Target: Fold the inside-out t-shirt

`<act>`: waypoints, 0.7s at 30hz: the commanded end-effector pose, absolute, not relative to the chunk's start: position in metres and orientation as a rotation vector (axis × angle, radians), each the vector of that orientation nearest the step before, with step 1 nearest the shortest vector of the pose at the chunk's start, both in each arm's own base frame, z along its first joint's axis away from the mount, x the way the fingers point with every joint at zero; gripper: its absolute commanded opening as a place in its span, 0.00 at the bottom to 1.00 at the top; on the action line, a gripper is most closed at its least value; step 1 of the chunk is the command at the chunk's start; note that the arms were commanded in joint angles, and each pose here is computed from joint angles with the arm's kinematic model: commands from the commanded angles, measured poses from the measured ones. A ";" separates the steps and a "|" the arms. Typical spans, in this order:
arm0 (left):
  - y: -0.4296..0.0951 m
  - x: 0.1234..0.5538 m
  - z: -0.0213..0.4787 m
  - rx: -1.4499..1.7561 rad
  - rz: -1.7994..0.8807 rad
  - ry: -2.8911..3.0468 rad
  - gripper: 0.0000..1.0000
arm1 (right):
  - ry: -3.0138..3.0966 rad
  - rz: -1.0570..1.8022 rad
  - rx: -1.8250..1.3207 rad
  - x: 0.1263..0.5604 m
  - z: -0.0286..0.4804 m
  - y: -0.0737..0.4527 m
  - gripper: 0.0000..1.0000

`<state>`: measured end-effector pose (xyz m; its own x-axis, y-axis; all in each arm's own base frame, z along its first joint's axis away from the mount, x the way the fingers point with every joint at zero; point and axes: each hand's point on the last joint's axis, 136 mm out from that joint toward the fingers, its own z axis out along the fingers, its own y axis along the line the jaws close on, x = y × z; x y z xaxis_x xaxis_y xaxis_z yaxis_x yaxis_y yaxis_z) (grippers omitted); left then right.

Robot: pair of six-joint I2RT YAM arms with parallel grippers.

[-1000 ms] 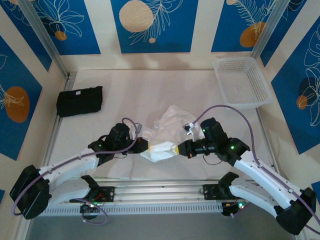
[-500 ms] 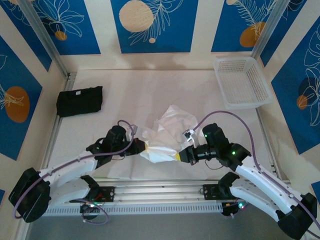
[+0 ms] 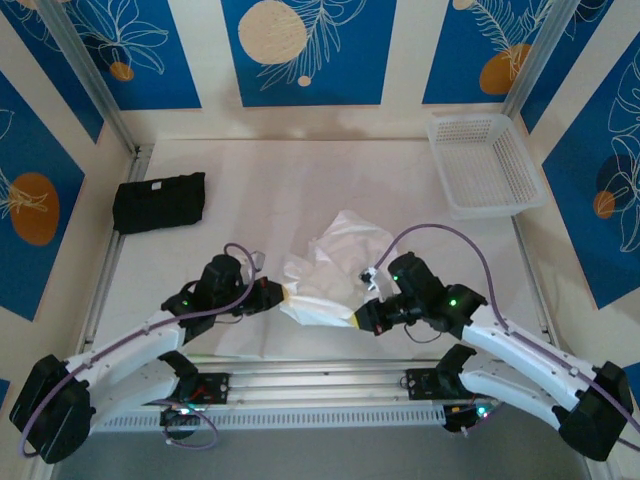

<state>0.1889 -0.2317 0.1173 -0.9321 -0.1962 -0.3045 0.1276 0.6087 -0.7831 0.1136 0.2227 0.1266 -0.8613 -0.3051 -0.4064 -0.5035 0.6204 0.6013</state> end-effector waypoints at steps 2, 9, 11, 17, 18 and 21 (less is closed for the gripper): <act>-0.233 0.160 0.087 0.060 -1.191 2.623 0.00 | 2.722 0.966 -0.643 0.105 0.091 0.218 0.00; -0.249 0.144 0.064 0.194 -1.161 2.698 0.12 | 2.748 0.884 -0.613 0.119 0.095 0.218 0.30; -0.245 0.151 0.068 0.221 -1.102 2.674 0.28 | 2.697 0.886 -0.588 0.130 0.110 0.218 0.38; -0.218 0.198 0.102 0.171 -0.904 2.479 0.58 | 2.547 0.778 -0.220 0.217 0.137 0.191 0.48; -0.214 0.206 0.104 0.151 -0.881 2.460 0.61 | 2.526 0.748 -0.184 0.230 0.139 0.187 0.49; -0.207 0.235 0.106 0.092 -0.848 2.421 0.69 | 2.483 0.605 -0.069 0.279 0.137 0.170 0.56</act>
<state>0.2011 -0.2199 0.0996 -0.8874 -0.0800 -0.4539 0.2458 0.7509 -0.6130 0.2235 0.1841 0.1272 -0.8931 -0.0081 -0.4499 -0.2462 0.8457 0.4735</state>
